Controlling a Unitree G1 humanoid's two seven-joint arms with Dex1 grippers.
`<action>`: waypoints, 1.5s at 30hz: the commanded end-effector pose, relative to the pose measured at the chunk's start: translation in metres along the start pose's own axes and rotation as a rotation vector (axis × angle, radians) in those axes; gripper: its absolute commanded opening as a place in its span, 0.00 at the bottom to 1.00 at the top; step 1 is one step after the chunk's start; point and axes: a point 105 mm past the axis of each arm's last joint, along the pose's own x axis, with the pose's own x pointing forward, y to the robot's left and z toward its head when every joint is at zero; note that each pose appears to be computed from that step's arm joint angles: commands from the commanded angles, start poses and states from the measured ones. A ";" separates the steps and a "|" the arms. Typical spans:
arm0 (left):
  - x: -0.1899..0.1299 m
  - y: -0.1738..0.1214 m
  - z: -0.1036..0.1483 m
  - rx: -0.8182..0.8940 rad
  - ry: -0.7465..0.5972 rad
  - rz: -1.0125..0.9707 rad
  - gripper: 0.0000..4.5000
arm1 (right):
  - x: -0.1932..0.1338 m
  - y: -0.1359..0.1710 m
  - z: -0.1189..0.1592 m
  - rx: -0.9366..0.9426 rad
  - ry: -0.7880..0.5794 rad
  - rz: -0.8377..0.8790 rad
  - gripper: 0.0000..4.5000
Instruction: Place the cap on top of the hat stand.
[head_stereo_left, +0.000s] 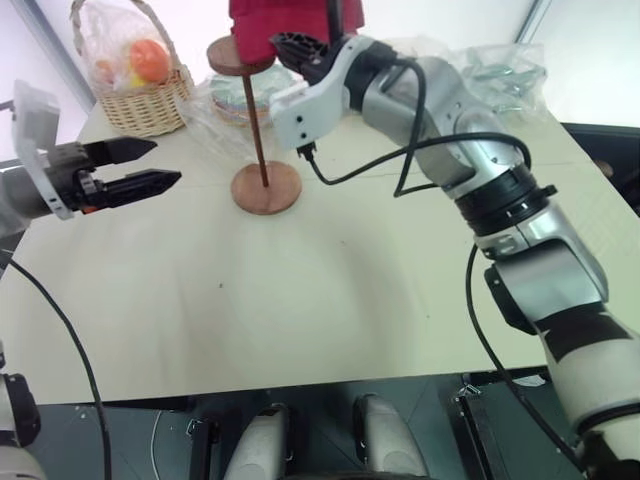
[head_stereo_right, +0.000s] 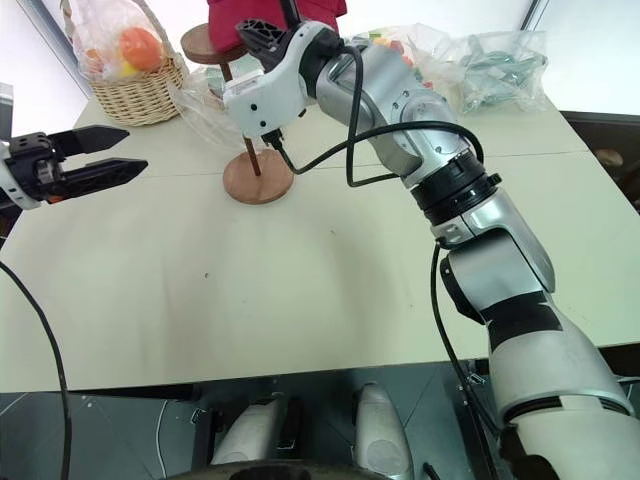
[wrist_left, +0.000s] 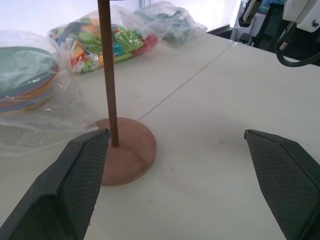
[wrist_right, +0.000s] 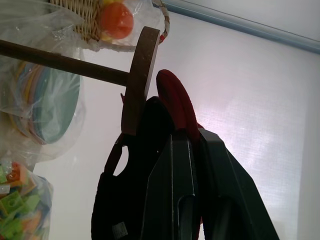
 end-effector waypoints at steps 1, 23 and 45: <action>-0.001 -0.001 0.011 0.036 -0.029 -0.001 1.00 | -0.007 -0.057 -0.004 -0.033 0.012 -0.167 0.00; -0.001 0.005 0.007 0.025 -0.015 0.006 1.00 | -0.014 -0.033 0.048 0.149 -0.192 -0.128 0.00; -0.001 0.003 0.005 0.016 -0.012 0.010 1.00 | -0.022 0.038 0.087 0.112 -0.266 0.078 0.00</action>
